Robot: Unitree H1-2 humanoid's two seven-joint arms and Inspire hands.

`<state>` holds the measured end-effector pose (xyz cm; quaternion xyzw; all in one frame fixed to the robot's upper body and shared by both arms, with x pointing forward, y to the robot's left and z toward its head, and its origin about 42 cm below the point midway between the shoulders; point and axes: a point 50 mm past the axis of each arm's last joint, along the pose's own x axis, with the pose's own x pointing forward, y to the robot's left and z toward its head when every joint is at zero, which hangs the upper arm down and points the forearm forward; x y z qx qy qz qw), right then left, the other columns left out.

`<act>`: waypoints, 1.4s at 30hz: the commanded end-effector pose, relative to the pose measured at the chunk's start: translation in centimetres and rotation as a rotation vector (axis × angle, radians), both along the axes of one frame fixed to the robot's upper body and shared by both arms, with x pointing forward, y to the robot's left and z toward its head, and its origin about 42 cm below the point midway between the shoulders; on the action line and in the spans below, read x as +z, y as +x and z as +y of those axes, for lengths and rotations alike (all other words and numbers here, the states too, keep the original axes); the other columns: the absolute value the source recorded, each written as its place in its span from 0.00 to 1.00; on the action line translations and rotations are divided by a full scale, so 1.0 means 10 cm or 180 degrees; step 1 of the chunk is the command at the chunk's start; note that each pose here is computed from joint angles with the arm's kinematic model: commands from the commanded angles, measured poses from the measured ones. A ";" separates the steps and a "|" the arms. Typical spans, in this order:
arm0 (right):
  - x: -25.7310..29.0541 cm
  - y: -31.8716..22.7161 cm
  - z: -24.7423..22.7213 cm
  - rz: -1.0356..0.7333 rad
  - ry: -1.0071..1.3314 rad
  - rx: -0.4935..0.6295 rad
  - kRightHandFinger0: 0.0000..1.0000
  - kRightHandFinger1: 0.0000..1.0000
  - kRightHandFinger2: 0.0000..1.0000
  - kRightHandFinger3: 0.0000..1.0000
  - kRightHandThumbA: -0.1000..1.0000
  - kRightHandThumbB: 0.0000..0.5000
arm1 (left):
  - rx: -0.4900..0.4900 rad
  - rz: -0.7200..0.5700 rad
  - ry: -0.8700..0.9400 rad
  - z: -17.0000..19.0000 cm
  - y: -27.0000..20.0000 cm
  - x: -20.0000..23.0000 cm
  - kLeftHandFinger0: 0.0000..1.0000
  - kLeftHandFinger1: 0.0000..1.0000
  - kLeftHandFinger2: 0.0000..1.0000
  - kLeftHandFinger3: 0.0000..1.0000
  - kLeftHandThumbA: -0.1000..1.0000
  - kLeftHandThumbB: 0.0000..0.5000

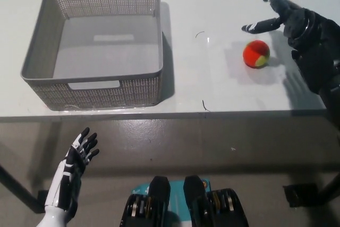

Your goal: Use the right hand to pick up a tennis ball and put it into a container on the left side

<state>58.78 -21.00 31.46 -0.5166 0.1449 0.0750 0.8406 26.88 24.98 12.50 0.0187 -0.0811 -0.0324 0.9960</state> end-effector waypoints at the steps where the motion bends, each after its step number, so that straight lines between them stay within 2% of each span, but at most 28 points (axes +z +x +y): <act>1: 0.39 0.11 0.12 -0.0232 0.0030 0.0190 1.00 1.00 1.00 1.00 0.87 1.00 | -0.0051 -0.0216 0.0017 0.00 0.04 0.12 1.00 1.00 1.00 1.00 1.00 0.06; 15: -0.04 0.08 0.13 0.0002 0.0109 0.0070 1.00 1.00 1.00 1.00 0.78 0.99 | -0.0049 -0.0217 0.0034 0.01 0.03 0.13 1.00 1.00 1.00 1.00 1.00 0.03; 20: -0.19 0.05 0.07 0.0124 -0.0041 0.0075 1.00 1.00 1.00 1.00 0.84 1.00 | -0.0054 -0.0209 0.0024 0.00 0.03 0.13 1.00 1.00 1.00 1.00 1.00 0.02; 28: -0.24 0.04 0.04 0.0191 -0.0104 0.0071 1.00 1.00 1.00 1.00 0.86 1.00 | -0.0026 -0.0234 0.0056 0.02 0.05 0.15 1.00 1.00 1.00 1.00 1.00 0.03; 31: -0.23 0.04 0.04 0.0213 -0.0131 0.0092 1.00 1.00 1.00 1.00 0.86 1.00 | -0.0027 -0.0237 0.0045 0.02 0.04 0.16 1.00 1.00 1.00 1.00 1.00 0.06; 38: -0.25 0.04 0.01 0.0255 -0.0053 0.0084 1.00 1.00 1.00 1.00 0.84 1.00 | -0.0037 -0.0244 0.0043 0.02 0.06 0.16 1.00 1.00 1.00 1.00 1.00 0.04; 40: -0.24 0.04 0.01 0.0159 -0.0020 0.0074 1.00 1.00 1.00 1.00 0.80 0.99 | -0.0035 -0.0262 0.0060 0.02 0.07 0.18 1.00 1.00 1.00 1.00 1.00 0.04; 41: -0.26 0.04 0.01 0.0025 0.0025 0.0036 1.00 1.00 1.00 1.00 0.75 0.96 | -0.0038 -0.0262 0.0052 0.02 0.08 0.17 1.00 1.00 1.00 1.00 1.00 0.04; 42: -0.28 0.04 0.00 -0.0210 0.0058 0.0006 1.00 1.00 1.00 1.00 0.65 0.91 | -0.0039 -0.0261 0.0042 0.02 0.08 0.16 1.00 1.00 1.00 1.00 1.00 0.04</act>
